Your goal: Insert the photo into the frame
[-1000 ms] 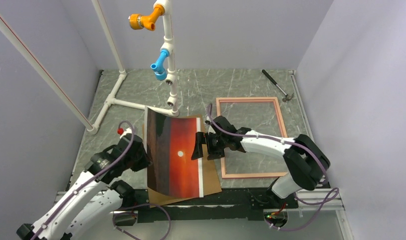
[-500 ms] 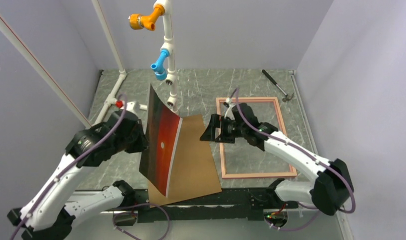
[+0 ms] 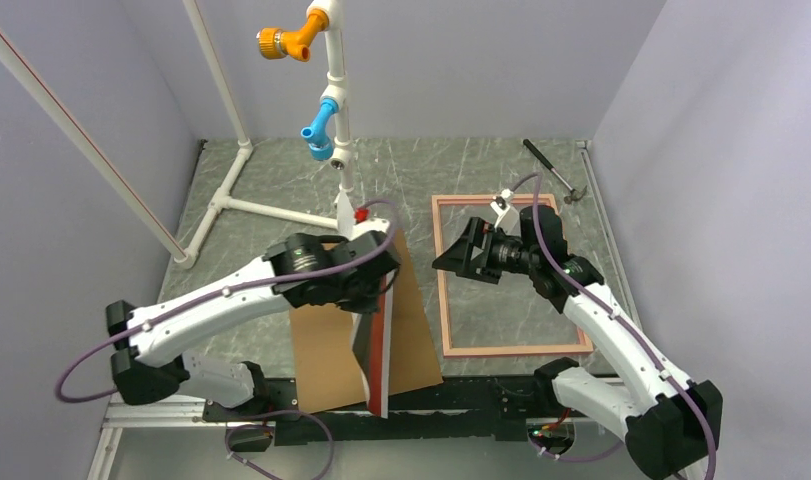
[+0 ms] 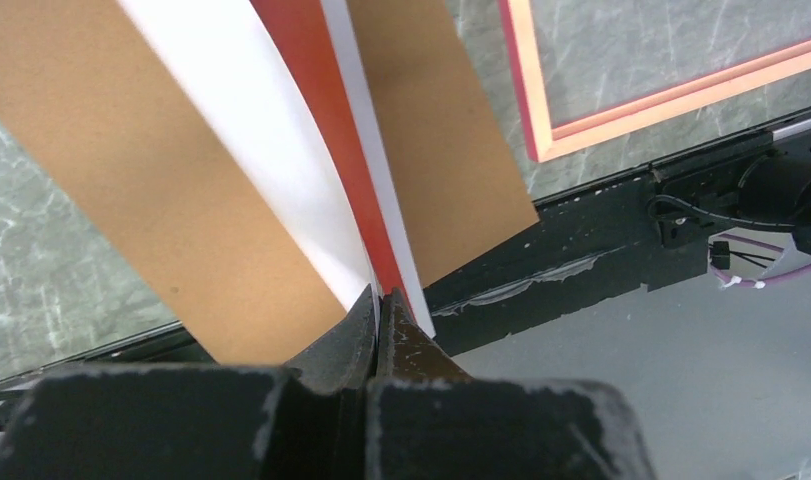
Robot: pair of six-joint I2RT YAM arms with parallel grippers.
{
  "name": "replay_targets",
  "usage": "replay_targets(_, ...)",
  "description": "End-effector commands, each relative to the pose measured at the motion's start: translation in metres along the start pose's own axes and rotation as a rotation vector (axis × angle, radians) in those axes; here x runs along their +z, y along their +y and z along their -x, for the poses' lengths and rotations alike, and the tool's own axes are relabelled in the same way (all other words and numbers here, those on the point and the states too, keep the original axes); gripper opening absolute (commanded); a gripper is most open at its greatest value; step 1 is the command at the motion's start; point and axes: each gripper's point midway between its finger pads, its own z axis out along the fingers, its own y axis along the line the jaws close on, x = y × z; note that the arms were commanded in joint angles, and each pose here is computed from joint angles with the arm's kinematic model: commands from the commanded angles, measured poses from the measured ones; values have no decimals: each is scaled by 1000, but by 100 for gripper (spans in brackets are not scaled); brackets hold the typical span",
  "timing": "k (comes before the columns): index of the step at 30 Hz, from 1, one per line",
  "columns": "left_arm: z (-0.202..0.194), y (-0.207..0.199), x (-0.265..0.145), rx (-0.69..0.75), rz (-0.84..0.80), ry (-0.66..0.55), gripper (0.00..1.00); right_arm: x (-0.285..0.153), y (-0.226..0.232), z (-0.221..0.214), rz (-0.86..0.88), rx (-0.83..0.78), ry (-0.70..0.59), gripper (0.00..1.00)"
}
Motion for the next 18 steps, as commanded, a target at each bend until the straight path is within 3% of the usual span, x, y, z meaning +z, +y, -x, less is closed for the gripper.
replay_targets(1,18,-37,3,3,-14,-65,0,-16,8,-6,81,31,23,100)
replay_targets(10,11,-65,17,179,94,-22,0,-19,32,0,222,94,39,98)
replay_targets(18,22,-119,21,210,-18,-37,3,-36,-19,13,-12,141,-62,98)
